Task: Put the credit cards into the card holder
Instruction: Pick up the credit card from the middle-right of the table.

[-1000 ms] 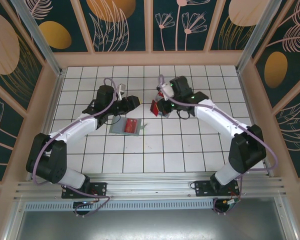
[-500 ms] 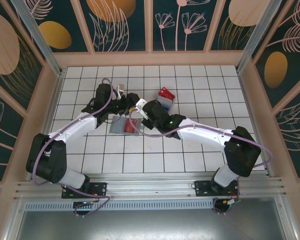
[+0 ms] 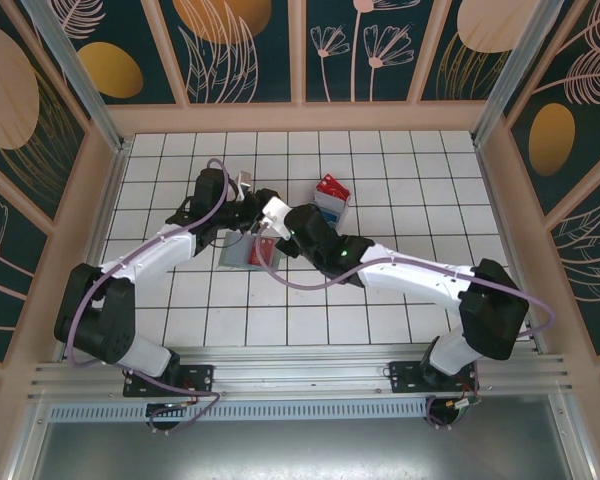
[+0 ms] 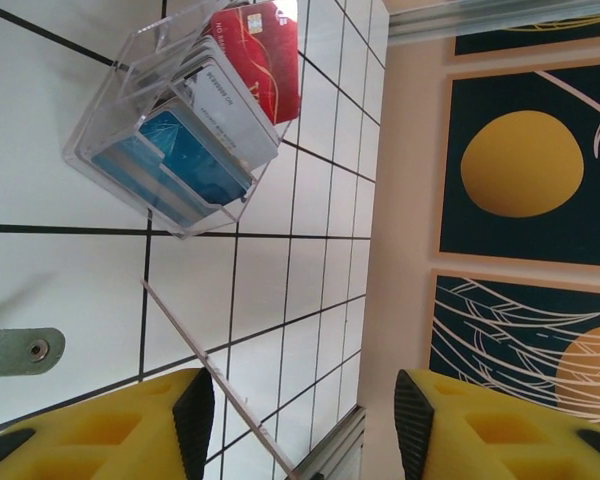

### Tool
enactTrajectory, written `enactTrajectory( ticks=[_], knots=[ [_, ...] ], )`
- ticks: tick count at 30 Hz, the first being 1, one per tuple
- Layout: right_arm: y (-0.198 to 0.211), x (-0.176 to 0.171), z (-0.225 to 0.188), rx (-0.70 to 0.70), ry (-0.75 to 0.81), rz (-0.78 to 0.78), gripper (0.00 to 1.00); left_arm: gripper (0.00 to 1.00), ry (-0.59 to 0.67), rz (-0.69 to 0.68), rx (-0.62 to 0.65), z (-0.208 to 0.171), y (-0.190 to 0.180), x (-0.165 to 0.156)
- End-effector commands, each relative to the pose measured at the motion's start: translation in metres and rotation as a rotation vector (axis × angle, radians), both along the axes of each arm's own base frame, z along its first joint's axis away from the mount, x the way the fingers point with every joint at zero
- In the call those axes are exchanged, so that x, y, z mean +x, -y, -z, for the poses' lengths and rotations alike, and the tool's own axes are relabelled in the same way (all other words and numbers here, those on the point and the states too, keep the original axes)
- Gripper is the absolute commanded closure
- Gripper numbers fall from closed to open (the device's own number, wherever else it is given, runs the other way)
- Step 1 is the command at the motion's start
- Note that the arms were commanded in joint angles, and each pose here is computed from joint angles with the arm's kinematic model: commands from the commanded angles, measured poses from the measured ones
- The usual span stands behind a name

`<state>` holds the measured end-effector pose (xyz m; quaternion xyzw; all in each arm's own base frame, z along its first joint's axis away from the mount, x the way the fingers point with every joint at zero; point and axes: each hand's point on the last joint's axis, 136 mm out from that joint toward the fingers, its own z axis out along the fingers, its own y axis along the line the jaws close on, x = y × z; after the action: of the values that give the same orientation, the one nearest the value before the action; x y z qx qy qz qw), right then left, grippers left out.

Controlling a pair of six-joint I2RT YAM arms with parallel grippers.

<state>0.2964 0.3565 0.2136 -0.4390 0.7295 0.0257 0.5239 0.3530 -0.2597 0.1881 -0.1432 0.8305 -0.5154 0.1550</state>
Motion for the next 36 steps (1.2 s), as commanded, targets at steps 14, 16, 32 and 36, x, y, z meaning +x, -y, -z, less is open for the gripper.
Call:
enactTrajectory(
  ticks=[14, 16, 32, 36],
  knots=[
    [0.009, -0.010, -0.035, 0.243, -0.051, -0.022, 0.79, 1.00, 0.061, 0.003, 0.056, -0.011, 0.003, 0.018],
    [0.016, -0.004, -0.035, 0.357, -0.168, -0.019, 0.63, 1.00, 0.109, -0.049, 0.086, -0.017, -0.005, 0.026],
    [0.027, 0.028, -0.036, 1.411, -1.095, -0.097, 0.56, 1.00, 0.555, -0.344, -0.312, -0.111, -0.049, 0.008],
    [0.012, 0.027, -0.047, 1.400, -1.083, -0.174, 0.59, 1.00, 0.521, -0.309, -0.325, -0.105, -0.041, 0.009]
  ],
)
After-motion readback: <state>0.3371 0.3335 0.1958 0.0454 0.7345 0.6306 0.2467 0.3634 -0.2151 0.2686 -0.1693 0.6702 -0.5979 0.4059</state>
